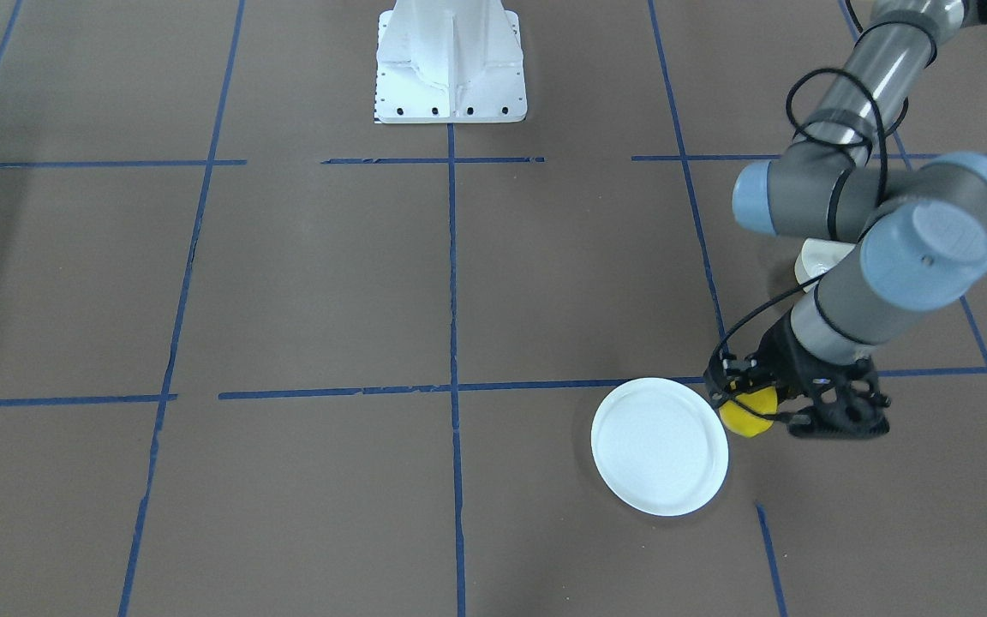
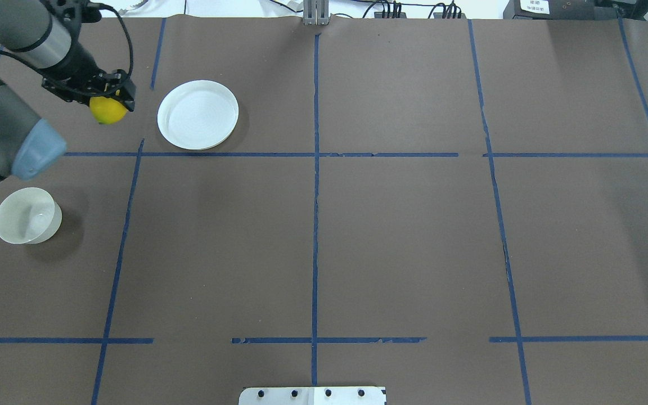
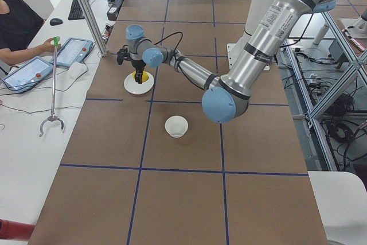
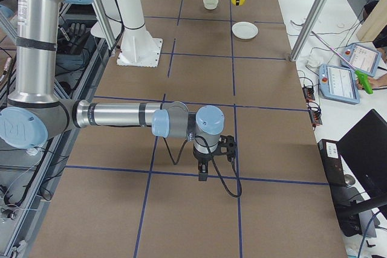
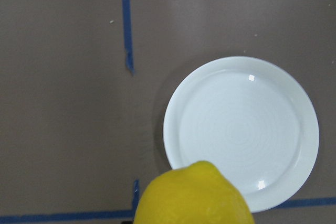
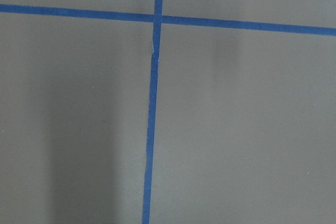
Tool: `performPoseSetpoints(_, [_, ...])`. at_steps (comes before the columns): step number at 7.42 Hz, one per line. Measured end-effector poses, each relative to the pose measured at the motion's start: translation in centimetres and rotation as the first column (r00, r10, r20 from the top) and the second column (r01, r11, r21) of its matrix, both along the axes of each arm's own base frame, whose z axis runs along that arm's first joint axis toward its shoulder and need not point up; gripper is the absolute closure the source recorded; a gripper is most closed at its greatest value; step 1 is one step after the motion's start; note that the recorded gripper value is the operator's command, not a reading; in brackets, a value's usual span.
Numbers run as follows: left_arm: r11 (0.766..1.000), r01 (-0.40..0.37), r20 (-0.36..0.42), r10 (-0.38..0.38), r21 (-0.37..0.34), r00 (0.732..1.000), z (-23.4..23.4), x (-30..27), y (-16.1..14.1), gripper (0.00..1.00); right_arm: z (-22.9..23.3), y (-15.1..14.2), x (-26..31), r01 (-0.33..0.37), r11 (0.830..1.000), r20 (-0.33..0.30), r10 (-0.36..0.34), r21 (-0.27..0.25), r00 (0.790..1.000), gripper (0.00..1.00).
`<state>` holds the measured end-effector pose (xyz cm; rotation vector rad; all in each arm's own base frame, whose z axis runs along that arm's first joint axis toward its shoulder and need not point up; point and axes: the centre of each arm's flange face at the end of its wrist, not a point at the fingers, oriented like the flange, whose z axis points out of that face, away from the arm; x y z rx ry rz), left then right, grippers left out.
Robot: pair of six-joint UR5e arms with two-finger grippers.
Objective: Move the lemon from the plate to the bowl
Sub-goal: 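Lift the lemon with the left gripper and carry it toward the white bowl, then lower the lemon into the white bowl and open the left gripper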
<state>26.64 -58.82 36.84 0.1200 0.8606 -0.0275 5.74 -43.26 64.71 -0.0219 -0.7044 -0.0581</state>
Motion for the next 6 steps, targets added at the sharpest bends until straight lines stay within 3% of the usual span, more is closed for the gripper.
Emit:
performPoseSetpoints(3, [0.999,0.050,0.044,-0.049,-0.016,0.998,8.7,-6.8,10.4,1.00,0.0,0.0,0.0,0.000,1.000,0.000,0.000,0.000,1.000,0.00])
performPoseSetpoints(4, [0.997,0.071,0.043,-0.070,-0.008,0.997,12.2,-8.2,12.7,1.00,0.0,0.0,0.0,0.000,1.000,0.000,0.000,0.000,1.000,0.00])
performPoseSetpoints(6, [0.995,0.100,0.027,-0.099,-0.018,0.995,17.4,-8.7,14.3,1.00,0.0,0.0,0.0,0.000,1.000,0.000,0.000,0.000,1.000,0.00])
